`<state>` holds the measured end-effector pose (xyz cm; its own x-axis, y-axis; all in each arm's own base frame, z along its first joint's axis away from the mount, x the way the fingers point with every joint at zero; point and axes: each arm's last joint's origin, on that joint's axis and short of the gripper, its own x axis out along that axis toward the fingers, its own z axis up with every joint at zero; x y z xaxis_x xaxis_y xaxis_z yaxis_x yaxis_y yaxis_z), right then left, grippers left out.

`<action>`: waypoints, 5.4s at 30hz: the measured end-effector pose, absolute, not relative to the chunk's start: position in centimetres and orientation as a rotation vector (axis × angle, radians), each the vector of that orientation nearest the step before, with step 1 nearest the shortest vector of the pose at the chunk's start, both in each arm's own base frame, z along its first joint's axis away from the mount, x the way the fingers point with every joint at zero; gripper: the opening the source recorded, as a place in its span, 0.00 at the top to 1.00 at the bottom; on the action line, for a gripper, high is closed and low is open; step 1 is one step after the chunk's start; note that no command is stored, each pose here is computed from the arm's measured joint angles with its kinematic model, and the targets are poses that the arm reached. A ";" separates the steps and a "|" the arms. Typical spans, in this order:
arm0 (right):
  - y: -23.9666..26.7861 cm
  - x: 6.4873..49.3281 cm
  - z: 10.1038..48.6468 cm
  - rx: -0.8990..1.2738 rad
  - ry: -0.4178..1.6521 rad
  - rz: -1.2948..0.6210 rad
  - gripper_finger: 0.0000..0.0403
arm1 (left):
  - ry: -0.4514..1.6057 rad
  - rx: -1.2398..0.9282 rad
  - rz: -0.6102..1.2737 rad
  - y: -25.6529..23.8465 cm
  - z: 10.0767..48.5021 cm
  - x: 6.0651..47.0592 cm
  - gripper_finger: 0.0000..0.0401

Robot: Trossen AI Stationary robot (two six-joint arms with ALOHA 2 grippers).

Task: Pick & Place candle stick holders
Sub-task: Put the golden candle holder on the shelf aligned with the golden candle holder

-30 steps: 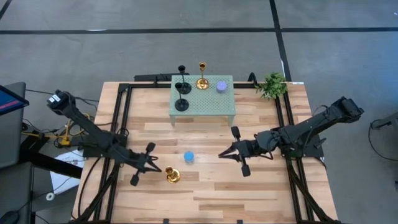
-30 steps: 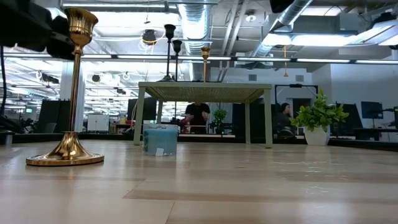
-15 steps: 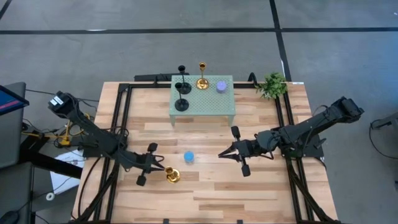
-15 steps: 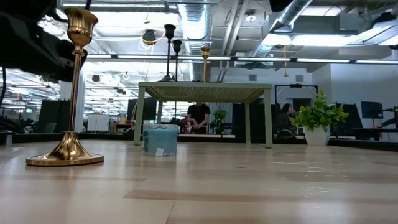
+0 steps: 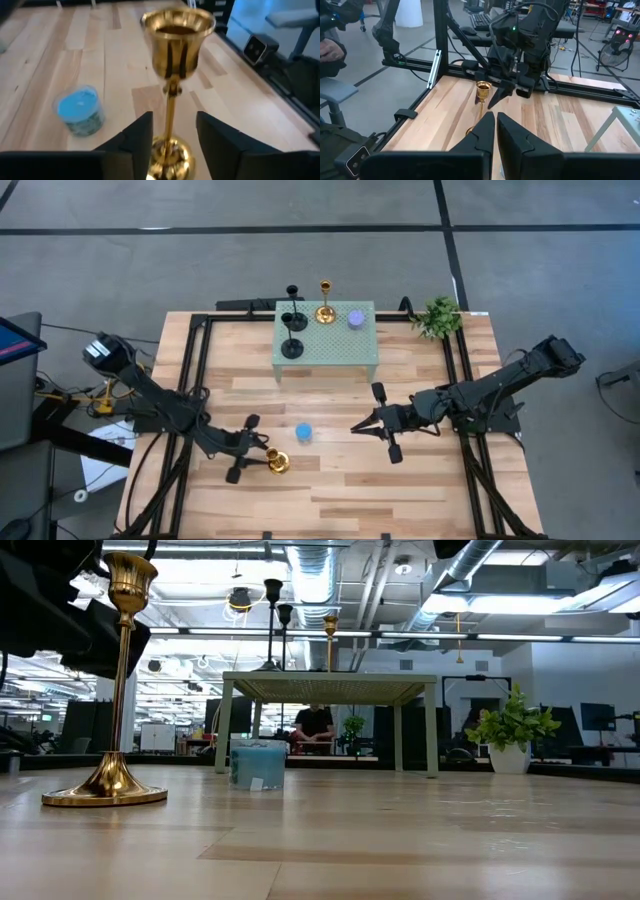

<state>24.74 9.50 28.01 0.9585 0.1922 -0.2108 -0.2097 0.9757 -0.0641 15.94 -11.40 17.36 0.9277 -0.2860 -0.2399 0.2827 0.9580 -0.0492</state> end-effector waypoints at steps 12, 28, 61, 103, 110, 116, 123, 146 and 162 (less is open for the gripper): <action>9.5 24.7 28.0 -0.086 0.205 0.204 0.97 | 0.191 -0.028 -0.210 -11.9 16.8 16.9 0.60; 9.5 24.7 28.0 -0.086 0.205 0.204 0.97 | 0.170 -0.070 -0.214 -12.2 16.5 17.3 0.79; 9.4 25.3 27.0 -0.093 0.263 0.239 0.97 | 0.050 0.050 -0.144 -13.7 22.8 19.5 0.97; 10.2 37.7 21.3 -0.083 0.263 0.127 0.75 | -0.006 0.047 0.010 -10.3 26.4 22.2 0.97; 10.1 37.7 21.3 -0.083 0.262 0.123 0.88 | -0.030 0.060 0.008 -10.3 26.6 22.2 0.97; 10.0 37.7 21.3 -0.111 0.262 0.123 0.98 | -0.038 0.070 0.007 -10.3 26.7 22.2 0.97; 10.0 37.7 21.4 -0.135 0.256 0.092 0.99 | -0.045 0.070 0.012 -10.3 26.8 22.2 0.90; 7.6 36.6 23.6 -0.203 0.299 -0.125 1.00 | -0.073 0.125 0.063 -10.7 27.5 19.3 0.77; 0.5 35.3 22.7 -0.069 0.077 -0.352 1.00 | -0.095 0.133 -0.014 -11.9 27.9 17.6 0.76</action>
<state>35.26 0.53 22.70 0.9359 -0.3465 -0.0634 0.3413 0.9365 -0.0807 17.60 -11.91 27.88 0.9954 -0.0203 0.0932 0.0078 0.9910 0.1334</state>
